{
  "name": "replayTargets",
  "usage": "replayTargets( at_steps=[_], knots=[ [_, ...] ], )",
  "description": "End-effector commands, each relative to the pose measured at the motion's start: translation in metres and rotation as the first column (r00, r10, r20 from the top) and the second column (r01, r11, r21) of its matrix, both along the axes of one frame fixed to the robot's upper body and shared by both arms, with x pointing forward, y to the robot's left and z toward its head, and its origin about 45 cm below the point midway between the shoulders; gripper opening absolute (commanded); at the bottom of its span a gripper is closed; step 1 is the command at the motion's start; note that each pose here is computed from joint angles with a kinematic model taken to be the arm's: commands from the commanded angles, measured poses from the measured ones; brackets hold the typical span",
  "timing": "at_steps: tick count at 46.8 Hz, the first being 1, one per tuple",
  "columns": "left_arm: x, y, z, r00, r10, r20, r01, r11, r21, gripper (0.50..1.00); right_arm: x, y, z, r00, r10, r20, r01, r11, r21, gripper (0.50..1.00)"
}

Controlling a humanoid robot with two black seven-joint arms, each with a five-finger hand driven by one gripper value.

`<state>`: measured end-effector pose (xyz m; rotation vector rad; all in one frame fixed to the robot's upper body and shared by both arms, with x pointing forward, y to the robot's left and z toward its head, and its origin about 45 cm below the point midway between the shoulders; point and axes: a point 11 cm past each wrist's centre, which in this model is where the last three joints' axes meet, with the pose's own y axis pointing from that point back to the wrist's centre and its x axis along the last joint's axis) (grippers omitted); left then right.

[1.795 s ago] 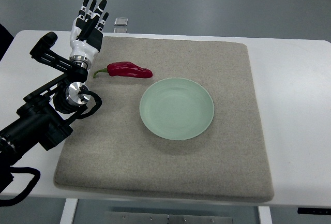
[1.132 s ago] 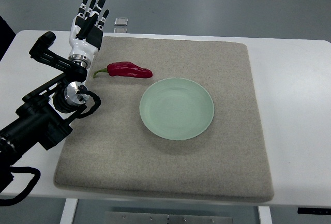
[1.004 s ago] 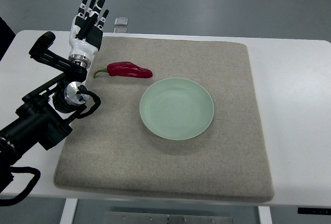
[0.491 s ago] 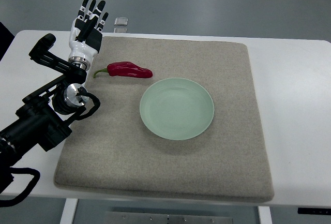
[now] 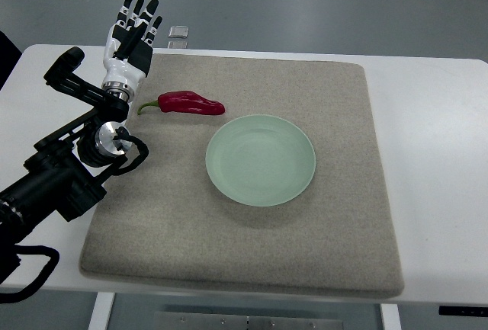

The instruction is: Place red pepper on plate with left hand

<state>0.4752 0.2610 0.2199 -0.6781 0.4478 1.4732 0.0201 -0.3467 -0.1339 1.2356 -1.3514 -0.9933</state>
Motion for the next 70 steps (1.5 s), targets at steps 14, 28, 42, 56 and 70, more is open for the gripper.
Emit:
replayTargets(
  at_steps=[14,28,42,56,70],
  knots=[
    [0.002,-0.008,0.009,0.998,-0.051,0.041,0.044,0.986,0.16,0.99,0.0,0.0,0.0,1.0,0.0,0.0,0.0,1.0,0.0,0.932],
    [0.004,-0.013,0.021,0.993,-0.092,0.078,0.055,0.924,0.378,0.984,0.0,0.0,0.0,1.0,0.0,0.0,0.0,1.0,0.0,0.932],
    [0.003,-0.017,0.034,0.971,-0.199,0.129,0.077,0.78,0.621,0.996,0.0,0.0,0.0,1.0,0.0,0.0,0.0,1.0,0.0,0.932],
    [0.003,0.0,0.044,0.955,-0.264,0.131,0.041,0.559,0.828,0.984,0.0,0.0,0.0,1.0,0.0,0.0,0.0,1.0,0.0,0.932],
    [0.002,0.005,0.049,0.926,-0.365,0.098,0.009,0.28,0.96,0.975,0.0,0.0,0.0,1.0,0.0,0.0,0.0,1.0,0.0,0.932]
  ],
)
